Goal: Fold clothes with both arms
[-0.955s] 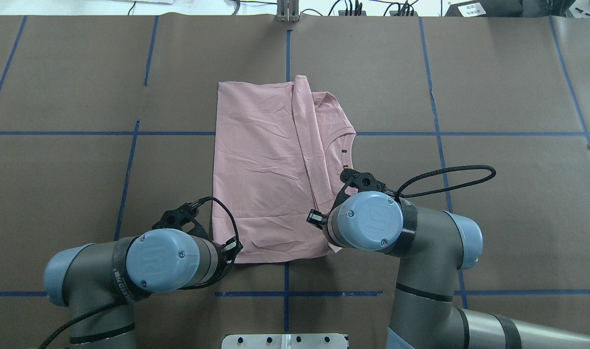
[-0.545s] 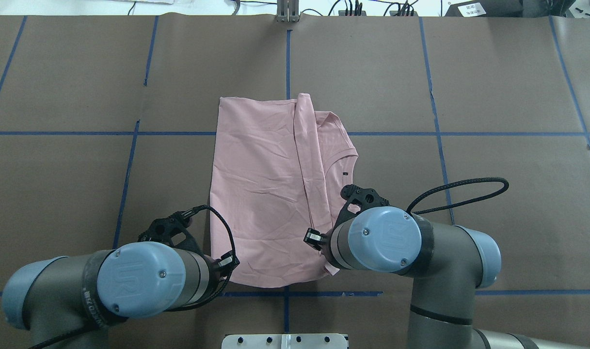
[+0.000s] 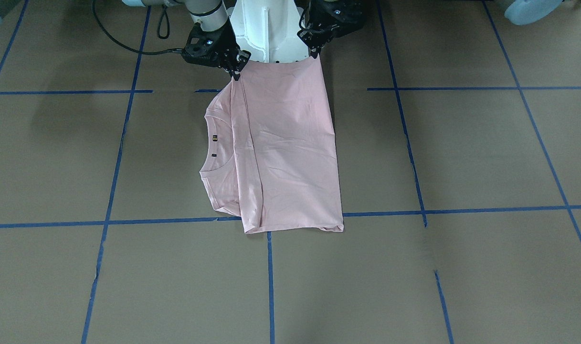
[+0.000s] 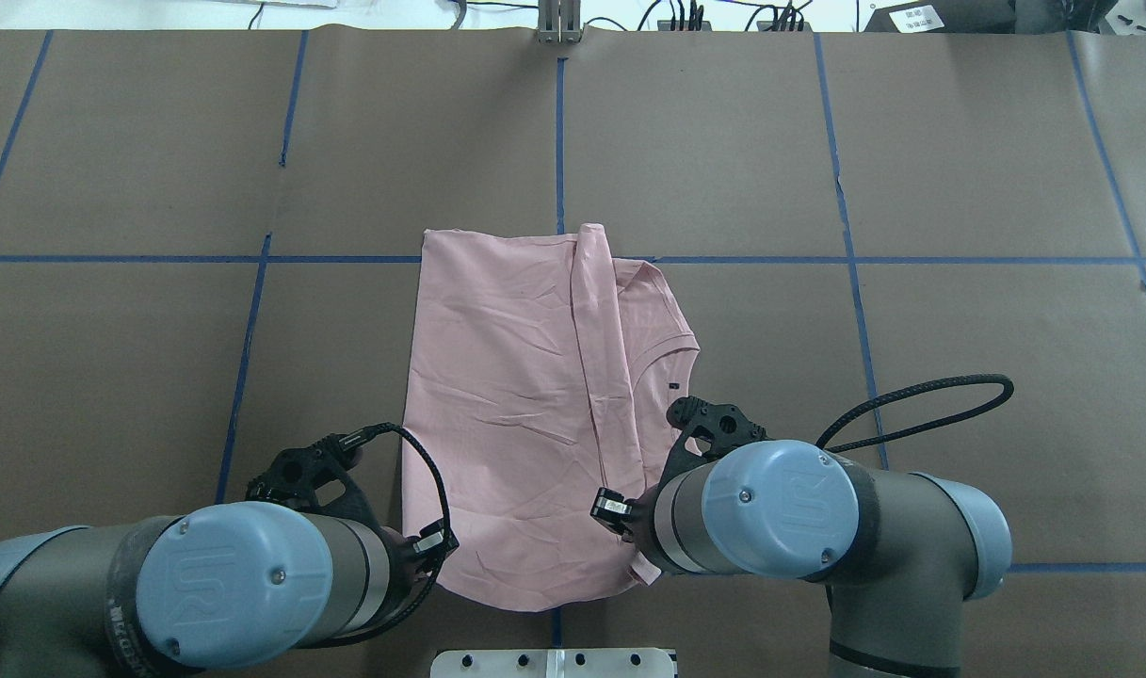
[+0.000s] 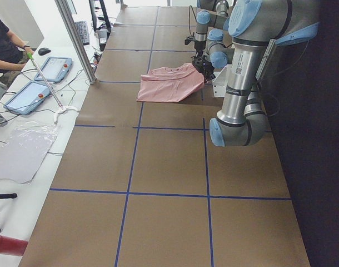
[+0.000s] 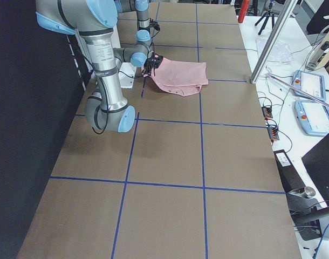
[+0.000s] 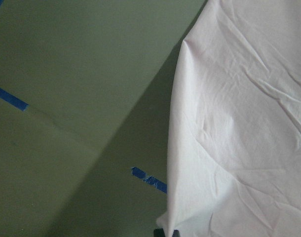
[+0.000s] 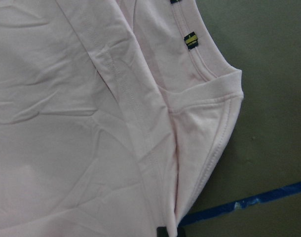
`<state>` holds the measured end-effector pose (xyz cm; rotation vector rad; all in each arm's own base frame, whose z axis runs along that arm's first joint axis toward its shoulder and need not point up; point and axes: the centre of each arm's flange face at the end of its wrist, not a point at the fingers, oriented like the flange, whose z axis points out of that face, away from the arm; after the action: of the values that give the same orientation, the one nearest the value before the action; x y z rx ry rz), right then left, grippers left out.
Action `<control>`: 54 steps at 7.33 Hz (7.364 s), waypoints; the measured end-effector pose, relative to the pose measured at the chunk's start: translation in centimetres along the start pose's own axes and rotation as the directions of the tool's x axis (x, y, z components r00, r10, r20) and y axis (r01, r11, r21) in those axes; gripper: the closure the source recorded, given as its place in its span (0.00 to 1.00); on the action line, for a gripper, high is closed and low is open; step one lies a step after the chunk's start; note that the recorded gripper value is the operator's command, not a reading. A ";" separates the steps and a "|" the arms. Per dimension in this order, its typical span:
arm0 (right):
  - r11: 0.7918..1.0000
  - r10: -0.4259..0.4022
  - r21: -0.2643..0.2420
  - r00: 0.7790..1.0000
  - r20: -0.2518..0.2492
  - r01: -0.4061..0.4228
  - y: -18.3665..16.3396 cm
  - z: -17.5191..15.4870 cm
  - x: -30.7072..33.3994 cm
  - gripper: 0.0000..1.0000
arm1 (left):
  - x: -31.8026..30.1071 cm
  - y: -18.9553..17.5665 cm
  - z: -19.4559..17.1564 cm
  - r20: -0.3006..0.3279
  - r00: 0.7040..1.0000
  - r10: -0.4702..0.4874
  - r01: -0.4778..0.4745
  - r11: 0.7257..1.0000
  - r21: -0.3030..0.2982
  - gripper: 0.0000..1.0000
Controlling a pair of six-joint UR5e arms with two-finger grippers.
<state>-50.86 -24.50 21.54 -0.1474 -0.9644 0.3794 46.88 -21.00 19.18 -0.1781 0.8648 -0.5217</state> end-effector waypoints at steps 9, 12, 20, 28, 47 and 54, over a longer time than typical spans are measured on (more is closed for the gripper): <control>0.966 0.136 0.207 0.986 0.093 -0.153 -17.2 1.6 -6.1 1.00 | 7.0 -15.5 2.1 -0.164 0.987 -0.004 0.035 0.982 0.187 1.00; 0.928 0.175 0.314 0.978 0.114 -0.203 -30.3 6.2 -12.4 0.00 | 10.8 -29.5 5.7 -0.203 0.978 0.037 0.033 0.944 0.327 0.00; 0.928 -0.046 0.370 0.999 -0.019 0.050 -49.2 -3.6 -6.1 0.00 | 6.2 -48.3 0.5 -0.119 0.946 0.301 -0.236 0.892 0.385 0.00; 0.855 -0.508 0.036 0.849 -0.145 0.518 -54.9 -21.9 43.5 0.00 | -32.5 -64.6 -15.3 0.230 0.655 0.720 -0.756 0.622 0.205 0.00; 0.933 -0.354 0.015 0.925 -0.136 0.359 -47.1 -21.9 51.1 0.00 | -45.2 -59.8 -11.0 0.103 0.823 0.559 -0.564 0.826 0.023 0.00; 0.934 -0.351 0.012 0.927 -0.134 0.356 -46.9 -21.9 51.4 0.00 | -45.2 -59.7 -11.0 0.087 0.842 0.532 -0.536 0.844 0.025 0.00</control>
<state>5.02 -47.38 62.37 0.0371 -0.8338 0.0524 -7.32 -48.90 63.93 0.0924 0.7827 -0.0078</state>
